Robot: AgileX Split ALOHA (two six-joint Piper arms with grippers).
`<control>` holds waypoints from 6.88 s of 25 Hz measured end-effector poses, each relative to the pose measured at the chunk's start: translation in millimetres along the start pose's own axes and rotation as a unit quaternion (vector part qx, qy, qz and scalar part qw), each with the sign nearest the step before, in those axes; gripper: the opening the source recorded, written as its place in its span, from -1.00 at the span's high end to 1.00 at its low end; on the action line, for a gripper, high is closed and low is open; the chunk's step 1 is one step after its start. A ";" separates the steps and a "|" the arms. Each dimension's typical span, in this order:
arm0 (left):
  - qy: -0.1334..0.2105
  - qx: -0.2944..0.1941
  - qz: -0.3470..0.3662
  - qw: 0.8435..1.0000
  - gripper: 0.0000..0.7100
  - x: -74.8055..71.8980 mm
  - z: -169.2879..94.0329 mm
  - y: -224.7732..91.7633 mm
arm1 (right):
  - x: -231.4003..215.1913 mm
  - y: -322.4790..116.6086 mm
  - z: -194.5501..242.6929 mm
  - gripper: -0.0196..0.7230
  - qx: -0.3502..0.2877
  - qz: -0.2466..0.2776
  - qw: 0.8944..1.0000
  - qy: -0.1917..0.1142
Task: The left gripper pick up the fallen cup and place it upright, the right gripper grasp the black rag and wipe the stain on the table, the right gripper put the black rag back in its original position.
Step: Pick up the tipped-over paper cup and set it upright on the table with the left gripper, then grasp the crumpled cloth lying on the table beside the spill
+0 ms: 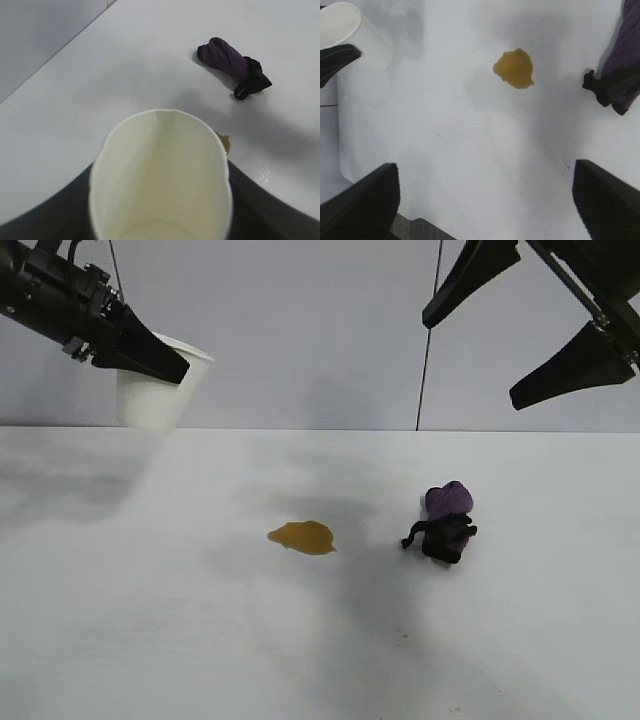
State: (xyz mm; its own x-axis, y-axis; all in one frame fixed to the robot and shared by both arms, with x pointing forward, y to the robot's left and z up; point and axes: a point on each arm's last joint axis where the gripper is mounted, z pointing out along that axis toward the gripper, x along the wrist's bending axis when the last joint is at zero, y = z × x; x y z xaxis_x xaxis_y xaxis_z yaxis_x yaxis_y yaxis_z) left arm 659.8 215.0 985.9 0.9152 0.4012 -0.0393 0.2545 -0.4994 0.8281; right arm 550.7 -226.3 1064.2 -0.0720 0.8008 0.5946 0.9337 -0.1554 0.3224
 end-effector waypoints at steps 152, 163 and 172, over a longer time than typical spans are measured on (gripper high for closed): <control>0.482 -0.021 -0.275 0.832 -0.94 -359.4 -233.4 -108.0 | -1.2 1.4 0.0 -0.80 -0.008 -0.004 1.000 -0.007; 0.482 -0.022 -0.274 0.832 -0.94 -359.3 -233.4 -107.8 | -1.7 -0.6 0.0 -0.80 0.003 -0.034 0.999 -0.009; 0.482 -0.022 -0.274 0.832 -0.94 -359.3 -233.4 -107.8 | -12.0 -13.6 -1.6 -0.80 0.079 -0.079 0.992 -0.060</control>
State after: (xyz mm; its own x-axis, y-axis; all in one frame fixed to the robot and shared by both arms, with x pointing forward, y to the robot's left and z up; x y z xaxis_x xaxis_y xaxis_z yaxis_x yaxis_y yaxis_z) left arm 230.6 304.0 1041.3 -0.0170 0.9994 0.0313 0.5194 -0.0179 0.8544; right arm 538.3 -234.7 1053.8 -0.1880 0.8728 0.4504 0.9584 0.0627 0.2785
